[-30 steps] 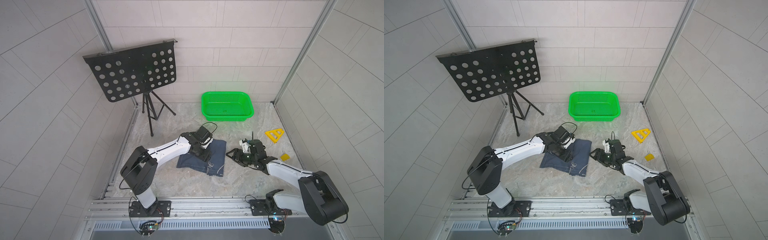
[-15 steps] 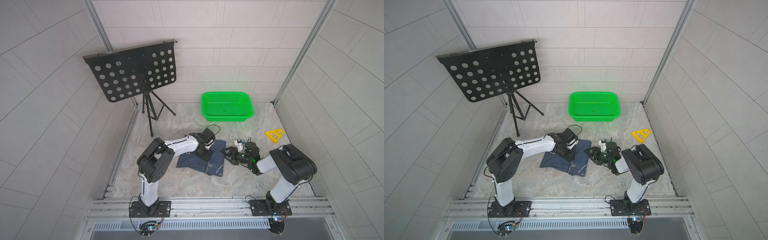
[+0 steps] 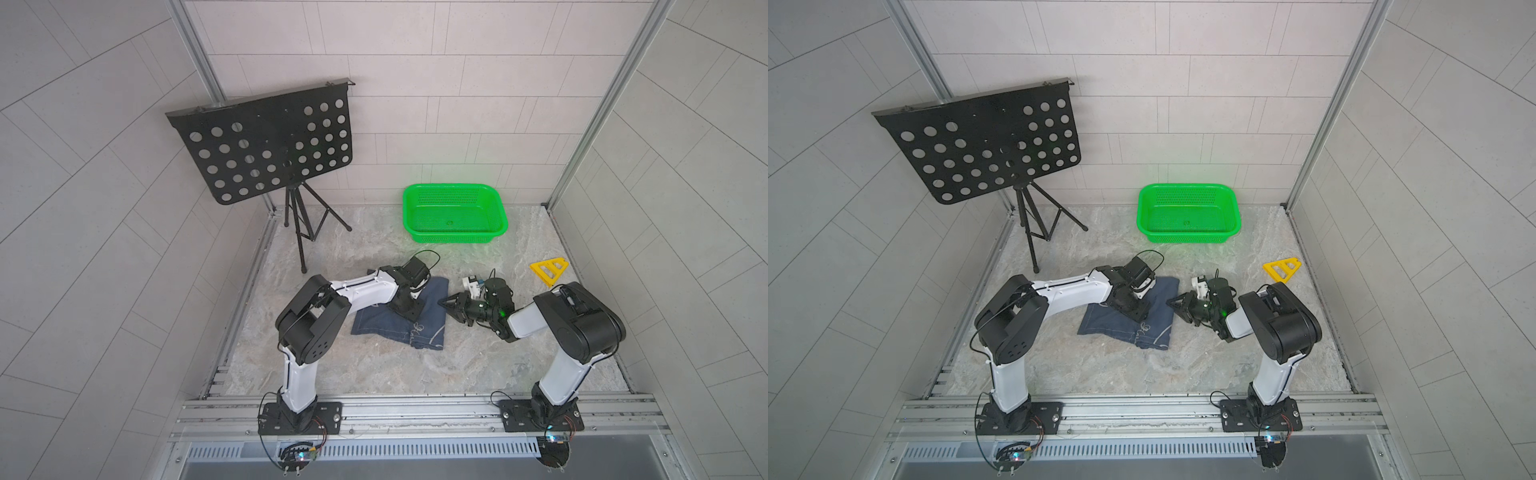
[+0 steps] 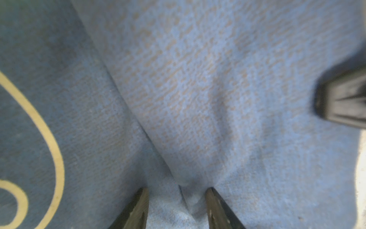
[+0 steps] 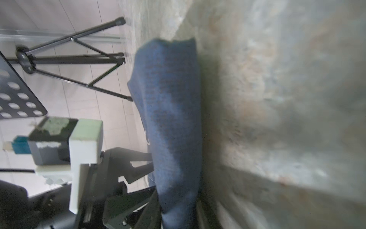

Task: Roll up the pillowcase
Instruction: Roll the pillowcase at the center of the board.

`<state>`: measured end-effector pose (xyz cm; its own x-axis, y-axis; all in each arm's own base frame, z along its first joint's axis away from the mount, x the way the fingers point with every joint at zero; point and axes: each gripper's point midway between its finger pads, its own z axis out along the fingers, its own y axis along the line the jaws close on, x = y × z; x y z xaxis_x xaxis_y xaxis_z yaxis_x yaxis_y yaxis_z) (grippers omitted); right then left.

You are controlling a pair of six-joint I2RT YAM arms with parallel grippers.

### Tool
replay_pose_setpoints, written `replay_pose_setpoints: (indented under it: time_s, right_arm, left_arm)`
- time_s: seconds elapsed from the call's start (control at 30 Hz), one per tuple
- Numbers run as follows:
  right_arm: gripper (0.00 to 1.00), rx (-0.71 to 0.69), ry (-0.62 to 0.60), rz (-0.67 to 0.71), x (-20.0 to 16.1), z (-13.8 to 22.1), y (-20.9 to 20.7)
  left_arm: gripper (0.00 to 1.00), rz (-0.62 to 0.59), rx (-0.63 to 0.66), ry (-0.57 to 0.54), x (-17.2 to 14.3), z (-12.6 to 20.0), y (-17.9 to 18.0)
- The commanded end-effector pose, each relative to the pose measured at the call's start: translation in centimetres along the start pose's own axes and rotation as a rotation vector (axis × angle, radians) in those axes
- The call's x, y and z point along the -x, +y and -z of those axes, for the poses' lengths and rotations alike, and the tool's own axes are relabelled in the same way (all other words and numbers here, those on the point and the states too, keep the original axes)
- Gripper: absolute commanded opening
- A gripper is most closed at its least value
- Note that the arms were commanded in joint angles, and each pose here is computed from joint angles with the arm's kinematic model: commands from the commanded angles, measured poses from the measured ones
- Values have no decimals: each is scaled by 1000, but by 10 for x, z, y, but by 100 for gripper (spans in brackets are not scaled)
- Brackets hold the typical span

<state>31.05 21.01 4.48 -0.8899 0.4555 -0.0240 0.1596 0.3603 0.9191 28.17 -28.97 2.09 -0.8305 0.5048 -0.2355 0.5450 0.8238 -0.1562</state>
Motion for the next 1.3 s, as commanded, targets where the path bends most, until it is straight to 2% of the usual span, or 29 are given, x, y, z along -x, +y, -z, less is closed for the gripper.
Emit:
replay_pose_setpoints:
  time_s: [0.0,0.1,0.23,0.33,0.47,0.57,0.83,1.13,1.27]
  right_arm:
    - [17,-21,17,24,-3,3,3]
    - [14,-90,10,46,-1,13,2]
    - [6,-348,65,157,-5,37,-14]
    - [2,-429,41,125,5,58,-19]
    - [2,-678,72,165,8,95,-26]
    - [6,-785,59,150,15,112,-23]
    - [9,-940,-20,61,34,123,-14]
    - [16,-997,-99,66,39,104,11]
    - [25,-972,-106,67,36,91,25]
  left_arm:
    - [54,-6,7,26,1,-1,1]
    - [56,-2,1,13,6,8,-1]
    - [62,27,-40,-34,18,32,-12]
    - [66,49,-70,-67,25,49,-18]
    - [69,56,-68,-91,28,60,-18]
    - [69,60,-74,-83,27,55,-17]
    - [69,63,-95,-84,30,36,-16]
    - [65,50,-109,-68,15,8,-13]
    - [63,60,-115,-64,10,-1,-10]
